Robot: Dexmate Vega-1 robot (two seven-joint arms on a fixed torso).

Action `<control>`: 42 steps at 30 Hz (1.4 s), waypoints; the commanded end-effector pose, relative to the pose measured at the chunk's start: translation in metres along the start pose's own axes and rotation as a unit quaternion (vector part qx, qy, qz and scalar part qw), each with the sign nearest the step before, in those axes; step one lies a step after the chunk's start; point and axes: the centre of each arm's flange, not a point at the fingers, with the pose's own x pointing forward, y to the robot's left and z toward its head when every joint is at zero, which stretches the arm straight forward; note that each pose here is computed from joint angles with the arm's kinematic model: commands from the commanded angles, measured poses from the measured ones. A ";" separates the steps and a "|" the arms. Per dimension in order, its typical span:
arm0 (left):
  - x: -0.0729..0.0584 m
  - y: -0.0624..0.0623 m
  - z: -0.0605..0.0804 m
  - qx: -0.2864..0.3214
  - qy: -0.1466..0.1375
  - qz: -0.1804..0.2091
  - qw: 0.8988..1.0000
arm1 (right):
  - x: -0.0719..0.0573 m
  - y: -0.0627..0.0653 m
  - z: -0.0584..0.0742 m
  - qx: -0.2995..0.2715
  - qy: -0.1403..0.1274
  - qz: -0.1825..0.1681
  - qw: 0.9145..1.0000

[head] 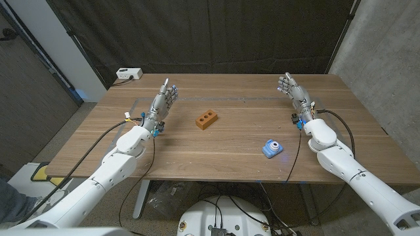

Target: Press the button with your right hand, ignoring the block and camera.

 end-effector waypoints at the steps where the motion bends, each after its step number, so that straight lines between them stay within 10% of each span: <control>1: -0.010 0.001 0.007 0.016 -0.007 -0.002 1.000 | -0.004 -0.011 0.004 -0.099 0.013 -0.026 0.995; 21: -0.030 0.008 0.012 0.021 -0.011 0.010 1.000 | -0.011 -0.029 0.011 -0.235 0.017 -0.062 0.970; 42: -0.044 0.001 0.012 0.025 -0.019 0.010 0.999 | -0.023 -0.049 0.020 -0.385 0.068 -0.099 0.915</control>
